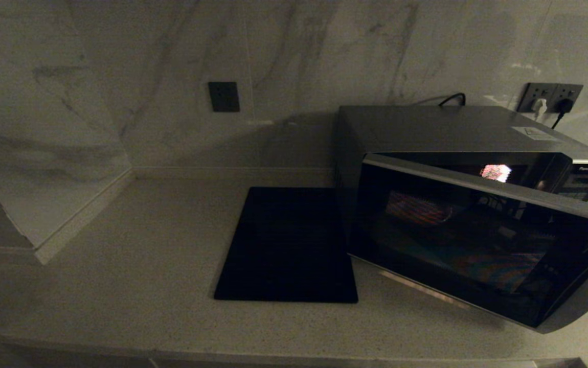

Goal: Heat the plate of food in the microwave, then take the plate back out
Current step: Open the microwave oven

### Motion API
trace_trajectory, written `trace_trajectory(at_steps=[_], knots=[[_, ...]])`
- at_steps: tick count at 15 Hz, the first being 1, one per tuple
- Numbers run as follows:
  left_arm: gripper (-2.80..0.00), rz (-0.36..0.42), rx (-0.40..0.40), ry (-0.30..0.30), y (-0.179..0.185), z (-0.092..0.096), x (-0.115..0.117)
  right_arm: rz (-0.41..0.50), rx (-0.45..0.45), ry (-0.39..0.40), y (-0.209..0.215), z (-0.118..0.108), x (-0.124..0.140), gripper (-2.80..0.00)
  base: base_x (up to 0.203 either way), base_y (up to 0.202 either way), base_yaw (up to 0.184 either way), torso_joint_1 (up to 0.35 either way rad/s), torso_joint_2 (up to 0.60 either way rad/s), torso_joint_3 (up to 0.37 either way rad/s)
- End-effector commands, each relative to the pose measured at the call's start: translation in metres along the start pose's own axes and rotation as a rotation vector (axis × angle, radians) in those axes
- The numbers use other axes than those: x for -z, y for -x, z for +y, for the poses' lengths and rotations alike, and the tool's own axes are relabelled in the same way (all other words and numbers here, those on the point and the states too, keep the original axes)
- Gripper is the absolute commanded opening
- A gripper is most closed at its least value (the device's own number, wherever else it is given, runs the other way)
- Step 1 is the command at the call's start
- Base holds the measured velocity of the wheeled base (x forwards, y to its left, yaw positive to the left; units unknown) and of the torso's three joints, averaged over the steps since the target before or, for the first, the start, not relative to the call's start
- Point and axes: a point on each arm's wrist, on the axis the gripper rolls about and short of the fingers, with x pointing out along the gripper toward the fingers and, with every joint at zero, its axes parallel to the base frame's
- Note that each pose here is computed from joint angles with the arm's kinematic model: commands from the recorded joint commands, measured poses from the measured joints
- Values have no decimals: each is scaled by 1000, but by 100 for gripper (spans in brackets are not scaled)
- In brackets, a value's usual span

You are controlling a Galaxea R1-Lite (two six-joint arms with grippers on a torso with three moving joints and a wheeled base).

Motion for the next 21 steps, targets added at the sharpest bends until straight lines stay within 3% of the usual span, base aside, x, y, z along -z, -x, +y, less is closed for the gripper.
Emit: trace_trajectory(at_steps=[1,9,15,21], knots=[[-280,1,-1,1,0,0,0,36,11,7,-10,2,4,-280,0,0,0,0,0,0],[-280,1,-1,1,0,0,0,164,43,9,-54,17,17,-280,0,0,0,0,0,0],[-280,1,-1,1,0,0,0,271,249,27,-103,8,38,-280,0,0,0,0,0,0],[-280,0,-2,1,0,0,0,334,328,-8,-147,-2,60,-280,0,0,0,0,0,0]])
